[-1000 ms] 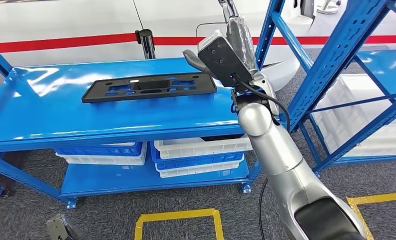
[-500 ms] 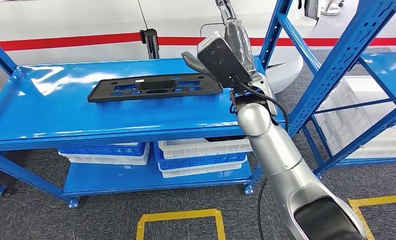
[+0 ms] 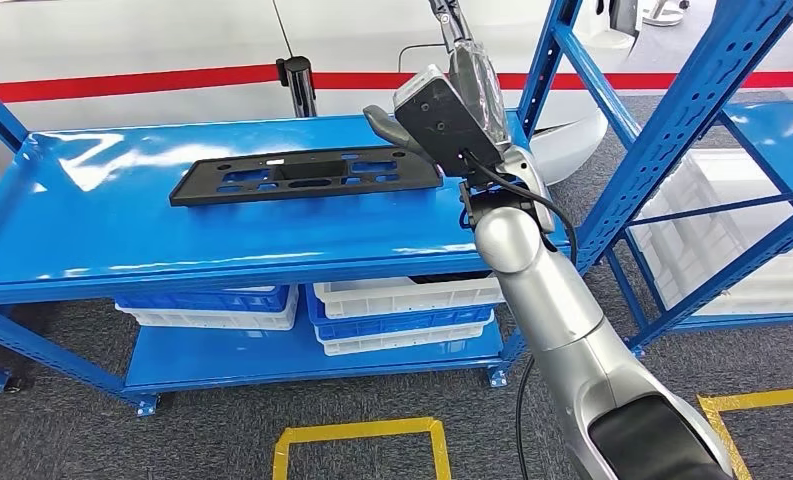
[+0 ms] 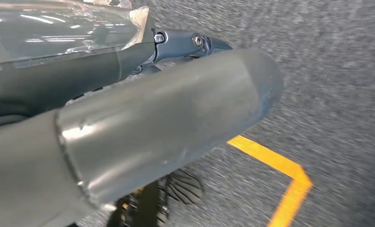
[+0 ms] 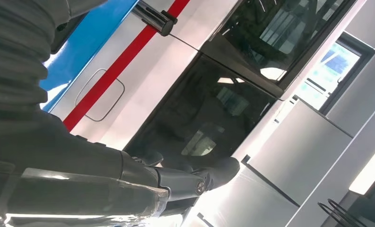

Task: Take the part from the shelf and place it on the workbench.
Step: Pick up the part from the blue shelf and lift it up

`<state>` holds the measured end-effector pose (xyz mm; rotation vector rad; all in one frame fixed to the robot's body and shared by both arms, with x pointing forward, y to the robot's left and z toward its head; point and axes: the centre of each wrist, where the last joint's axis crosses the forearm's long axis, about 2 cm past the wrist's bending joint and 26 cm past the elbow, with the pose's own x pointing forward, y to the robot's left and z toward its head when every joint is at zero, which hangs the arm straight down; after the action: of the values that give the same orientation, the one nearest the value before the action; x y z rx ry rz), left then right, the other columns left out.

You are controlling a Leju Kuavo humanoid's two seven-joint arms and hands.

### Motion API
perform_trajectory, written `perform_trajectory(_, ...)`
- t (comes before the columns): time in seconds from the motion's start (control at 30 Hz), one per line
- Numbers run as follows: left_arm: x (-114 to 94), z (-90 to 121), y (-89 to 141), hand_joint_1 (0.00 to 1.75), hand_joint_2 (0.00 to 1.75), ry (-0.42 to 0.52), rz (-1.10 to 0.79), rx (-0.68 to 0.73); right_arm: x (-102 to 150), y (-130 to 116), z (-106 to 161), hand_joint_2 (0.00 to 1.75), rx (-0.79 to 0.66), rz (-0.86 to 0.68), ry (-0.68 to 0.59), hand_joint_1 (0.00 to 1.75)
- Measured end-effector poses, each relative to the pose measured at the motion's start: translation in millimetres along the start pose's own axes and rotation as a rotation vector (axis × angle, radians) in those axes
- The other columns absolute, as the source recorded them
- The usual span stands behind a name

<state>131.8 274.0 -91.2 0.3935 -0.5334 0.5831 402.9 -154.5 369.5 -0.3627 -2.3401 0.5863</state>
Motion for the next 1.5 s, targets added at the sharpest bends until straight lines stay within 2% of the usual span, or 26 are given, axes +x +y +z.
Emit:
perform_trajectory(0.17,-11.7,1.5,7.7,0.00,0.00,-0.014,0.020,0.002,-0.8,1.3,1.6,1.75,0.007,-0.002,0.003,0.00)
perform_trajectory(0.33,-12.0,0.7,8.9,0.00,0.00,-0.010,0.103,0.000,-0.8,1.5,2.1,1.75,0.008,-0.002,0.003,0.00)
perform_trajectory(1.0,-12.2,-0.3,11.3,0.00,0.00,-0.014,0.146,0.025,0.5,2.6,1.7,1.75,0.019,-0.011,0.006,0.00)
perform_trajectory(1.5,-19.9,1.0,16.7,0.00,0.00,0.002,0.181,0.047,3.6,7.6,0.7,1.75,0.052,-0.034,0.006,0.00)
